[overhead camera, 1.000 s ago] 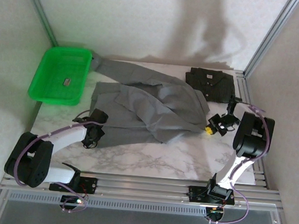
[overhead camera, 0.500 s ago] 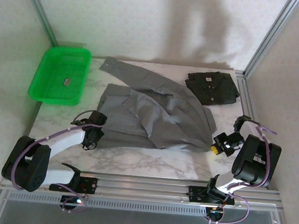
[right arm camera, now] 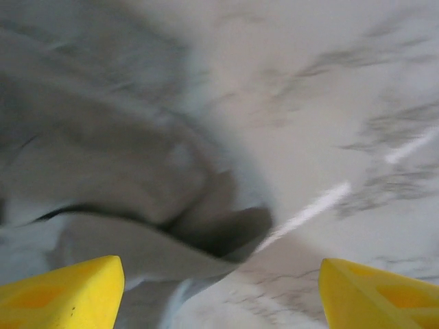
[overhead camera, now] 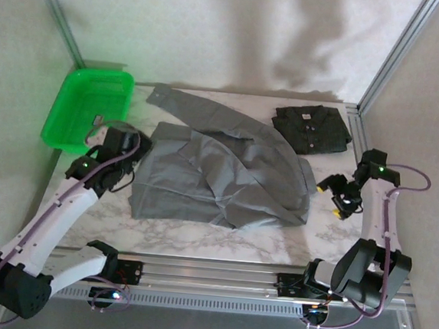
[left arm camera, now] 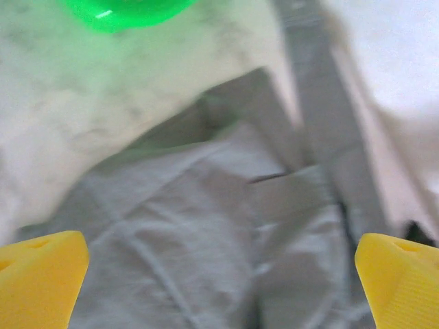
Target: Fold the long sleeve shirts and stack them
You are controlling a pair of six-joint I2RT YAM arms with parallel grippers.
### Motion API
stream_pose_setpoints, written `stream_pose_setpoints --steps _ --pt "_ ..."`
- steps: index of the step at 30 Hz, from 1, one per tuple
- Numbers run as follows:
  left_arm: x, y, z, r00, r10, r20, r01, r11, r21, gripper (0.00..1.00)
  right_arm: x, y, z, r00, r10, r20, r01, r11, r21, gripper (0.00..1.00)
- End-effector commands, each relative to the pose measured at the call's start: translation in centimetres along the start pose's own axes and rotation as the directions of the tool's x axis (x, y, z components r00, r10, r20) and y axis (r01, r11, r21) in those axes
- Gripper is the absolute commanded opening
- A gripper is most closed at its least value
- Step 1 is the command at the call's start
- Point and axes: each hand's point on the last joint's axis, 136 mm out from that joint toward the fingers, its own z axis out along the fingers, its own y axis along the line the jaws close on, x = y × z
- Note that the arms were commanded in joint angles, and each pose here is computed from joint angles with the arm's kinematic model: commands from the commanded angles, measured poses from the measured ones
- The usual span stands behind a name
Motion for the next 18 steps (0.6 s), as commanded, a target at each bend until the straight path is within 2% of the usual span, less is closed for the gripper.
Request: stream_pose_setpoints --steps 1,4,5,6,10,12,15,18 --pt "3.9 -5.0 3.0 0.976 0.161 -0.145 -0.149 0.985 0.092 0.96 2.4 6.2 0.6 0.985 -0.113 -0.129 0.084 0.975 -0.206 0.71" --pt "8.6 -9.8 7.2 0.938 0.228 -0.262 -0.176 0.962 0.210 0.74 3.0 7.9 3.0 0.968 -0.181 -0.175 0.154 0.976 -0.155 0.60" --pt "9.9 -10.1 8.7 0.932 0.222 -0.285 -0.164 0.963 0.215 0.69 2.8 8.0 4.2 0.969 -0.153 -0.193 0.122 0.979 -0.162 0.56" --pt "10.7 -9.7 10.0 0.931 0.213 -0.298 -0.162 0.969 0.187 0.68 2.5 7.8 5.2 0.971 -0.135 -0.195 0.105 0.982 -0.158 0.52" --pt "12.3 -4.3 14.5 0.946 0.135 -0.295 -0.128 0.991 0.045 0.71 0.7 7.5 9.9 0.974 -0.112 -0.195 0.088 0.988 -0.131 0.40" --pt "12.1 -0.9 16.1 0.954 0.108 -0.281 -0.118 0.993 -0.016 0.71 -0.6 6.7 11.5 0.980 -0.095 -0.173 0.084 0.994 -0.068 0.36" --pt "11.8 4.2 18.1 0.957 0.084 -0.277 -0.118 0.987 -0.111 0.70 -1.9 5.8 13.2 0.985 -0.081 -0.154 0.082 0.997 -0.003 0.34" --pt "11.3 7.7 18.9 0.962 0.092 -0.258 -0.143 0.972 -0.185 0.73 -2.8 3.9 14.6 0.988 -0.045 -0.147 0.060 0.993 0.102 0.34"
